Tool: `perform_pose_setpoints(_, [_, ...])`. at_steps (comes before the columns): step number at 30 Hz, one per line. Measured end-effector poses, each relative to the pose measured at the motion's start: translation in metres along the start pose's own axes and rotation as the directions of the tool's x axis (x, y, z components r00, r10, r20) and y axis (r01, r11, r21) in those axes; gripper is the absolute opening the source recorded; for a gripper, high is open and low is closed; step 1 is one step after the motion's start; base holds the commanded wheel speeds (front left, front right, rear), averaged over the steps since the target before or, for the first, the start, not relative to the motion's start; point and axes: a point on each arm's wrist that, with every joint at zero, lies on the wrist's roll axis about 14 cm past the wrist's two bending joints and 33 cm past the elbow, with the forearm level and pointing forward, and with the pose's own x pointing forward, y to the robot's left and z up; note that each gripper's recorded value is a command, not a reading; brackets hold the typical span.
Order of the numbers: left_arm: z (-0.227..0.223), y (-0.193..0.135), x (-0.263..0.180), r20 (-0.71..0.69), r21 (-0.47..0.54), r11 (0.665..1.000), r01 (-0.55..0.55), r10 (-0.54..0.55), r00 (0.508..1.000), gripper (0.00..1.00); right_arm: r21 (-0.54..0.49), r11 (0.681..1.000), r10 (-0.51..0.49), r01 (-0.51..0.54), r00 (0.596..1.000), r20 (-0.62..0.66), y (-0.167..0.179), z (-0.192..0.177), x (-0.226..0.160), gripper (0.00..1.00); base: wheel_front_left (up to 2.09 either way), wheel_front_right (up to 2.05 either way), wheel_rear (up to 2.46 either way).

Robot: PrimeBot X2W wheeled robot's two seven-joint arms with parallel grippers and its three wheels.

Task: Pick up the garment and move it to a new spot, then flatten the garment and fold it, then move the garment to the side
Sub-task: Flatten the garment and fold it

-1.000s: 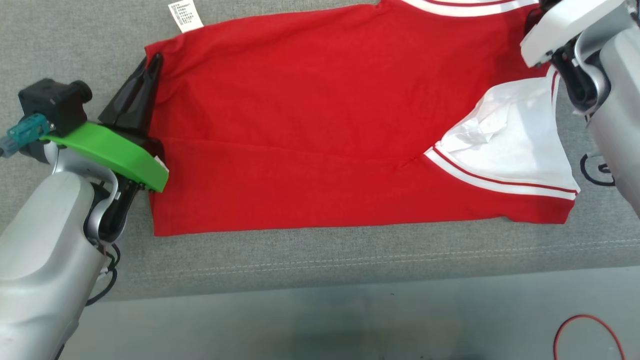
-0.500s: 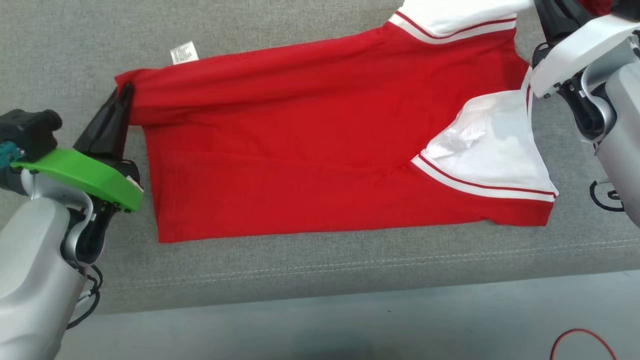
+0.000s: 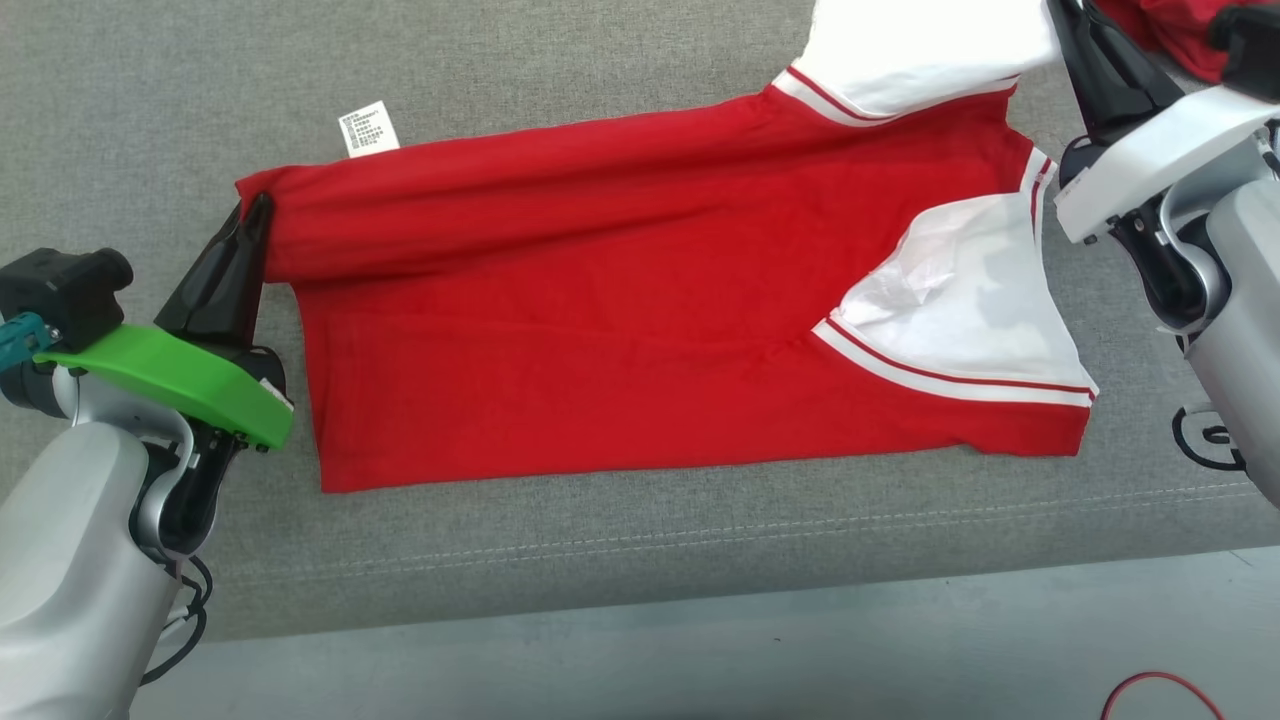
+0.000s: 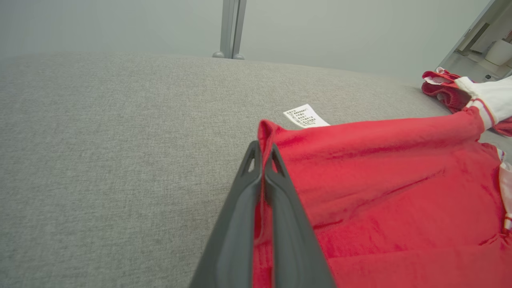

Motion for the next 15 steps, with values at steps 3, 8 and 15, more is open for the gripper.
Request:
perform_pose_setpoints(3, [-0.002, -0.002, -0.001, -0.005, 0.004, 1.0, 0.005, -0.005, 1.0, 0.0, 0.005, 1.0, -0.003, 0.003, 1.0, -0.002, -0.001, -0.002, -0.006, 0.0, 0.0, 0.0, 0.0])
perform_pose_setpoints(8, [-0.012, -0.004, -0.006, -0.03, 0.004, 1.0, 0.009, -0.009, 1.0, 0.0, 0.016, 1.0, 0.004, -0.004, 1.0, -0.018, 0.002, -0.012, -0.015, 0.0, 0.0, 0.0, 0.0])
perform_pose_setpoints(15, [-0.025, -0.006, -0.014, -0.064, -0.005, 1.0, 0.009, -0.01, 0.998, 0.0, 0.046, 0.999, 0.002, 0.001, 0.998, -0.06, 0.006, -0.032, -0.033, 0.0, 0.0, 0.0, 0.0])
